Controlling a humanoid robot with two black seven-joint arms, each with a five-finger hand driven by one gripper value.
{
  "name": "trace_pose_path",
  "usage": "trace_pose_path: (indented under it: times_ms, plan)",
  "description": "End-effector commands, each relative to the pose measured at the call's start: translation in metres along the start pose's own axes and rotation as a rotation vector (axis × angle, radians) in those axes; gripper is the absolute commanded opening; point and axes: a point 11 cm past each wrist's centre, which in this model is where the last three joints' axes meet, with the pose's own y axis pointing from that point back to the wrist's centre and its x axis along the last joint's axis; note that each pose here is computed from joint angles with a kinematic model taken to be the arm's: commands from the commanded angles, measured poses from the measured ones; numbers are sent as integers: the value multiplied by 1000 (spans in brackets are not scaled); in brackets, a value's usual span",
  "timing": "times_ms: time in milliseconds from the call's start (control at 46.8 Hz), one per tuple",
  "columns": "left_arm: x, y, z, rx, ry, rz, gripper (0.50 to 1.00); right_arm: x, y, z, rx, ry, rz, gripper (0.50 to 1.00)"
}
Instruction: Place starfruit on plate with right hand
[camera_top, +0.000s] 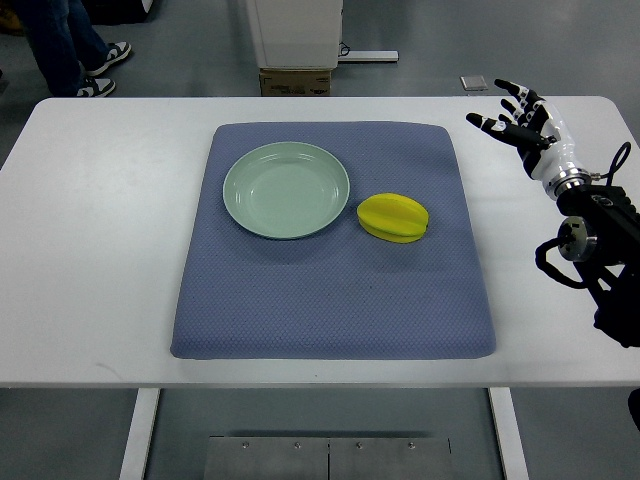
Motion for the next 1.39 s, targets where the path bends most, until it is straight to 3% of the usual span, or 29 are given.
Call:
trace_pose_path:
  times_ms: [0,1368]
  plan:
    - [0,0,0,0,-1,-1,1000,0,0,0,0,0,0,1000]
    - [0,0,-3,4,3,-1,1000,1,0,0,-6,-2,-1,1000]
